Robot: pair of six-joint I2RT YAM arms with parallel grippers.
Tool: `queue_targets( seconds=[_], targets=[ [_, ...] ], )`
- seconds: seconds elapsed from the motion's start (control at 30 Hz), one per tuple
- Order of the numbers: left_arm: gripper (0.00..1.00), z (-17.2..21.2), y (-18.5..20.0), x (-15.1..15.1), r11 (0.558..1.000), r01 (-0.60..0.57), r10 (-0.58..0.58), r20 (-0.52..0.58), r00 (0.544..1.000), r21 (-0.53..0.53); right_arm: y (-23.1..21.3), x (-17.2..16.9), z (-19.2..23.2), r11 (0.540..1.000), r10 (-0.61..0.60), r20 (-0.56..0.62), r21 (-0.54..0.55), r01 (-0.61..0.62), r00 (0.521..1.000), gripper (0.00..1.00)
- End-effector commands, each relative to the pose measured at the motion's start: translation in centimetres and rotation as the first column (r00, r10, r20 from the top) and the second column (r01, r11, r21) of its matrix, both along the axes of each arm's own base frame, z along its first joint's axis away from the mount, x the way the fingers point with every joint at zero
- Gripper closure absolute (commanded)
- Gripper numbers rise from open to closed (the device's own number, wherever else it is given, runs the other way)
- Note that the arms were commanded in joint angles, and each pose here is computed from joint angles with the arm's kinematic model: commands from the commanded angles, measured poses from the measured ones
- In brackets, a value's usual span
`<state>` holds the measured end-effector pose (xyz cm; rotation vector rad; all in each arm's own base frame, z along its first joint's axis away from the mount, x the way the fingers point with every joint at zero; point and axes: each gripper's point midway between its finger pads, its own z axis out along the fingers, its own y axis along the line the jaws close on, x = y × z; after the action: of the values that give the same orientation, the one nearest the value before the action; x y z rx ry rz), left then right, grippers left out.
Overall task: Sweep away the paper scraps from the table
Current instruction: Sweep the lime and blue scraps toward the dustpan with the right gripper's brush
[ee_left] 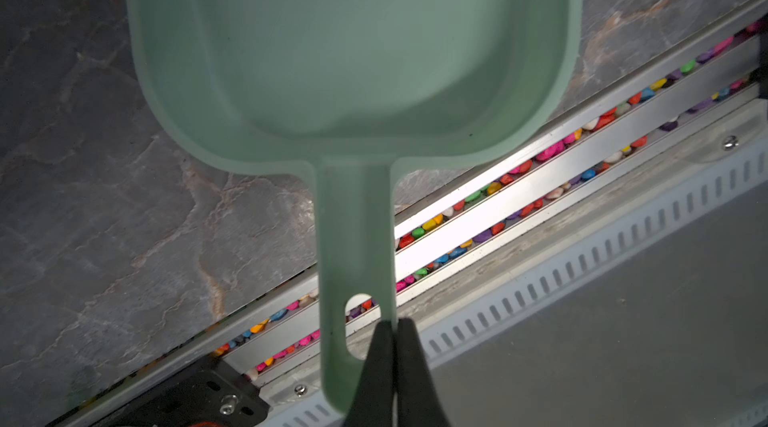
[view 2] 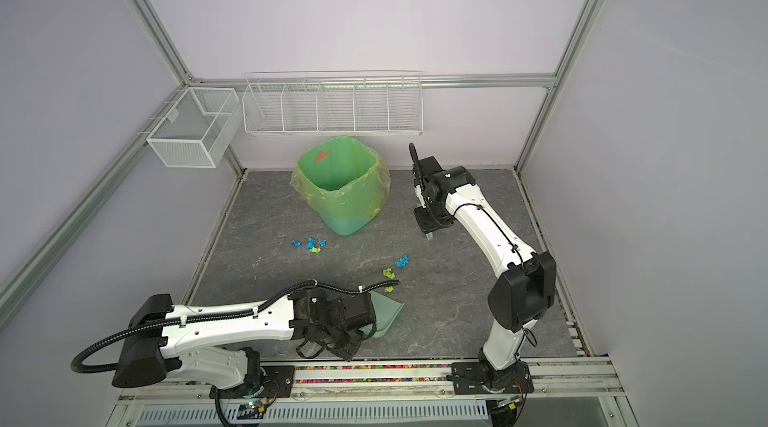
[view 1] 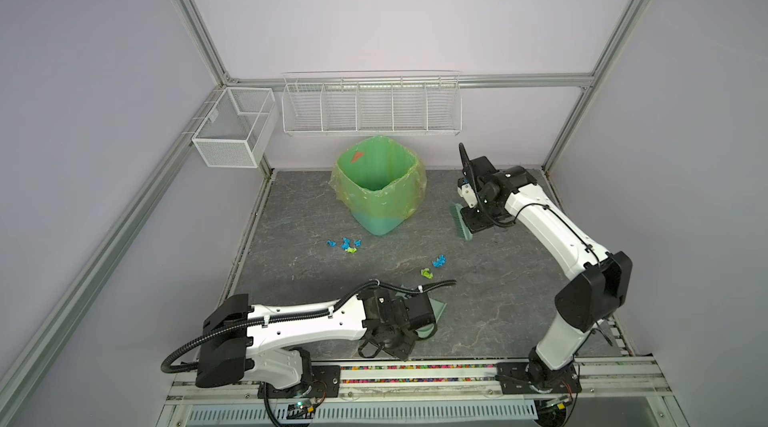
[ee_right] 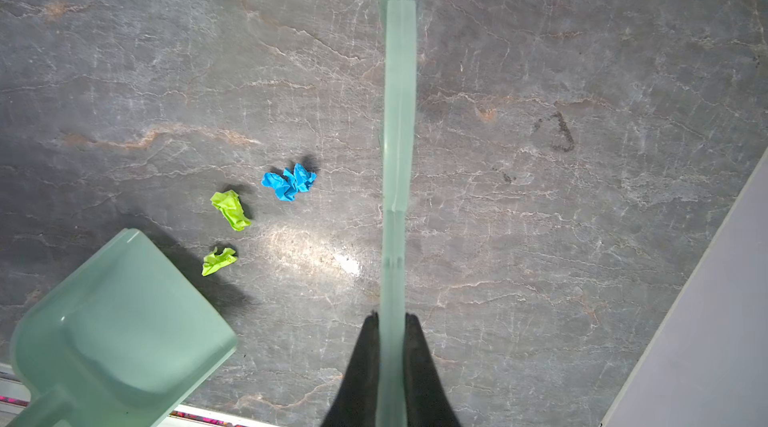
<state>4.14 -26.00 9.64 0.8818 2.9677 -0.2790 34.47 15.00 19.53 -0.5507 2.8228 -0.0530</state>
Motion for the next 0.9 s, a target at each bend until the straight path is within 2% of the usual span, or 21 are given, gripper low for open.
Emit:
queue_targets(
  seconds=[0.0, 0.43, 0.67, 0.77, 0.87],
  targets=[
    [1.0, -0.7, 0.0, -0.6, 1.0, -0.014, 0.014, -0.027, 1.0, 0.002, 0.1, 0.7, -0.3, 1.0, 0.018, -0.003, -0.018, -0.018, 1.0, 0.93],
    [1.0, -0.6, -0.4, 0.7, 0.999, -0.009, 0.009, 0.009, 1.0, 0.031, 1.7, -0.4, -2.3, 0.998, 0.057, -0.071, -0.027, -0.059, 0.996, 0.93],
    [1.0, -0.8, 0.1, 2.7, 0.998, -0.052, 0.052, -0.001, 0.999, 0.023, 3.0, -2.1, -3.6, 0.995, 0.096, -0.121, 0.01, -0.095, 0.988, 0.93],
    [1.0, -0.9, -0.2, 3.2, 0.999, -0.046, 0.046, -0.007, 0.999, 0.017, 3.6, -3.0, -4.1, 0.994, 0.107, -0.141, 0.042, -0.102, 0.984, 0.93],
    [1.0, -1.4, -0.4, 3.4, 0.999, -0.021, 0.022, -0.009, 1.0, 0.049, 3.9, -4.0, -4.6, 0.993, 0.12, -0.155, 0.029, -0.117, 0.981, 0.93]
  ],
)
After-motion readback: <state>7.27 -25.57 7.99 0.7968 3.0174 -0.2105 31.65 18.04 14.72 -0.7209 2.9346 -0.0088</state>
